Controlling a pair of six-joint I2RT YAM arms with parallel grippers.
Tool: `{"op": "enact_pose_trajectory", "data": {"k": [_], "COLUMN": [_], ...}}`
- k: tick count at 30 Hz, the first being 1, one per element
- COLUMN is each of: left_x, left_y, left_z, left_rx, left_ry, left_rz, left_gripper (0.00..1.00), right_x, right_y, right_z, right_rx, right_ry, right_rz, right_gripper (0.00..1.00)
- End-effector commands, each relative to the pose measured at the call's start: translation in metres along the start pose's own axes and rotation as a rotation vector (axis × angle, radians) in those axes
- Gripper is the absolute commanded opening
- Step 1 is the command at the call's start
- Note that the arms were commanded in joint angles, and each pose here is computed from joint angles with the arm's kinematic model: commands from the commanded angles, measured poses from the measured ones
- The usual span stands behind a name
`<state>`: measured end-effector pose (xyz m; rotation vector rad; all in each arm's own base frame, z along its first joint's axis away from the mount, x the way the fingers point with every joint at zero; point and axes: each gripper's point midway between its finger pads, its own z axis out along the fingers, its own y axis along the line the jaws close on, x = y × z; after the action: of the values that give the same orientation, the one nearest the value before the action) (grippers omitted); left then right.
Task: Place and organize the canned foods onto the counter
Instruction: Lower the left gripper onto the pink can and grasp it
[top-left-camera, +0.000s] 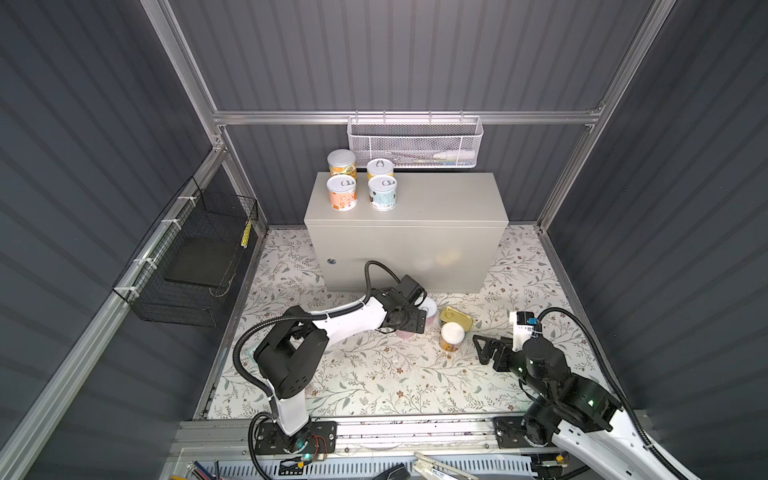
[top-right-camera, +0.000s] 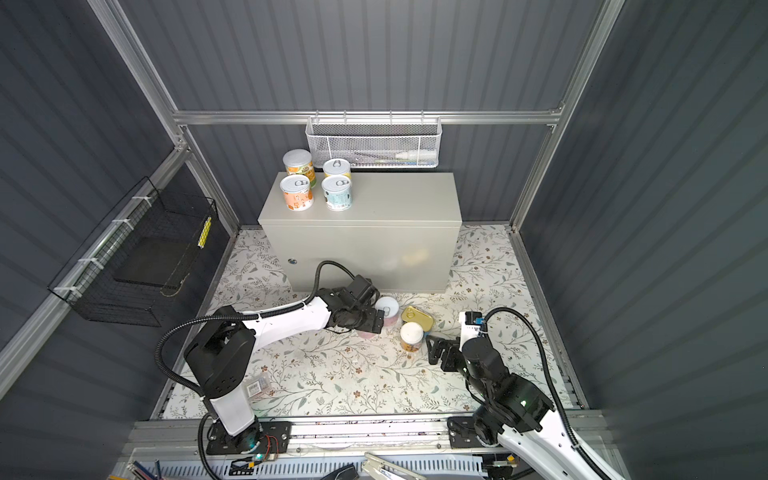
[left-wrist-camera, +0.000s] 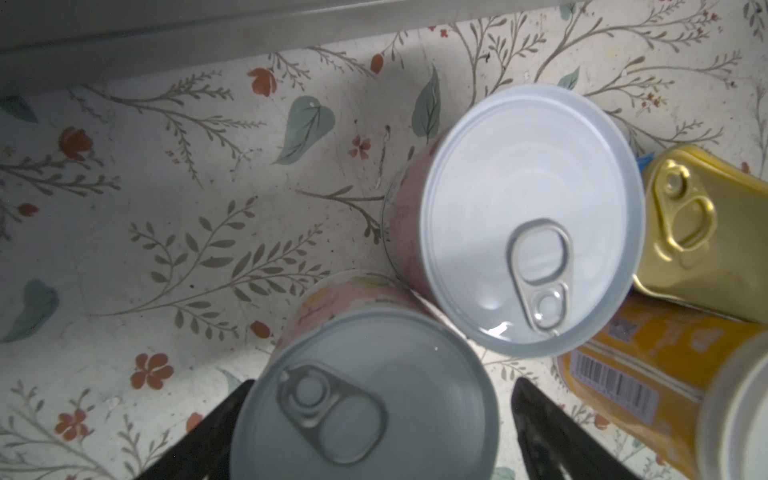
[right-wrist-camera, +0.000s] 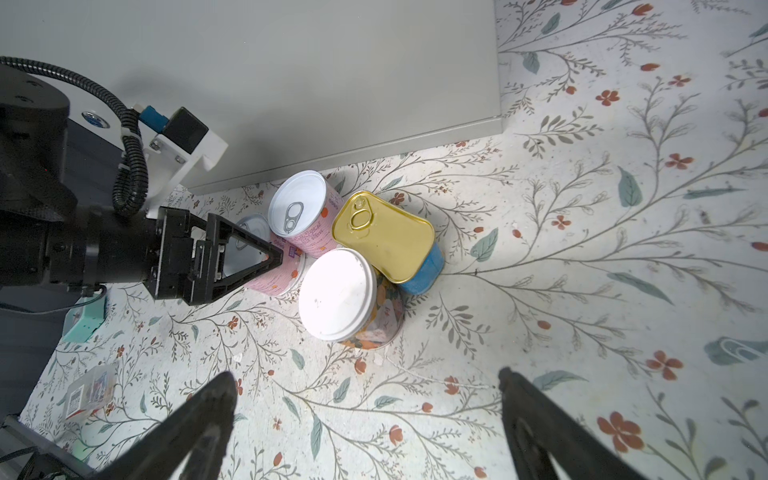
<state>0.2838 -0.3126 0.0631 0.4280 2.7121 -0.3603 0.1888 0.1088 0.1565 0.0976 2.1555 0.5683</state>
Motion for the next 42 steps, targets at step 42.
{"op": "enact_pose_trajectory", "data": {"k": [42], "left_x": [0.007], "left_y": [0.041], "left_z": [-0.018], "left_rx": [-0.118], "left_ry": [-0.052], "left_rz": [0.099], "left_gripper": [0.60], "right_x": [0.001], "right_y": [0.031], "right_z": [0.023], "right_rx": [-0.032], "right_ry": [0.135], "right_rz": [0.009], "right_gripper": [0.99]}}
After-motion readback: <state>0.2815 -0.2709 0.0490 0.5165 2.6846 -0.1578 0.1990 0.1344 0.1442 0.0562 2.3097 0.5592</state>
